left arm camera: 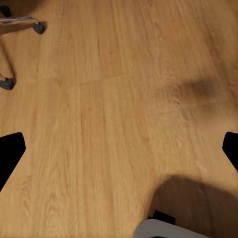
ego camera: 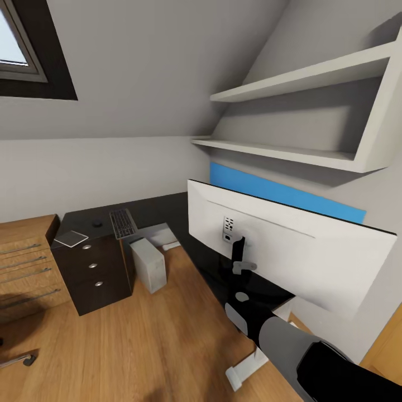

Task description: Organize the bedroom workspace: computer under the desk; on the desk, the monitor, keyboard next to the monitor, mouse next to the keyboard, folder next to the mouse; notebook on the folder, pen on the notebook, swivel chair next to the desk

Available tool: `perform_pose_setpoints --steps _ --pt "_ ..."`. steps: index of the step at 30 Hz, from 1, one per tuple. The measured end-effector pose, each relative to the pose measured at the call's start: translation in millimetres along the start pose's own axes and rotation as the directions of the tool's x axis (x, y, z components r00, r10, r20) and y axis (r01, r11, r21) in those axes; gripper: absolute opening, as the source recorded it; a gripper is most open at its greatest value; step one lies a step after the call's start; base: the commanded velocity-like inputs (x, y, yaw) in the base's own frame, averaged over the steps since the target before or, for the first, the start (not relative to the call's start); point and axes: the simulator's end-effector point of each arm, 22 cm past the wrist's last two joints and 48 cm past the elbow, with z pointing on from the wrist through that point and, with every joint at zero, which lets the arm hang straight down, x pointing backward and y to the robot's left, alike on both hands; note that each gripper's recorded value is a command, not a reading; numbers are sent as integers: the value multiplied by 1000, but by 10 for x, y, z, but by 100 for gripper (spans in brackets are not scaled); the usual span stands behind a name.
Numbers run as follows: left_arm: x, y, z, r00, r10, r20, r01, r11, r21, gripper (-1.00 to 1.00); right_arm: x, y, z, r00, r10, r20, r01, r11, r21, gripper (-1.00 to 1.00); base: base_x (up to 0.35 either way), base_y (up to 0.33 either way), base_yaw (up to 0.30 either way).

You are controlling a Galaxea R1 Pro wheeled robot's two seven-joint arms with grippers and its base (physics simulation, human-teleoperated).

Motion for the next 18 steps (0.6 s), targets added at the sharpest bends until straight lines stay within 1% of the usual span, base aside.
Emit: perform_pose_setpoints --steps 18 --pt "0 -2 -1 1000 0 0 0 1000 1 100 -21 18 0 1000 3 4 -3 1000 -3 100 -6 0 0"
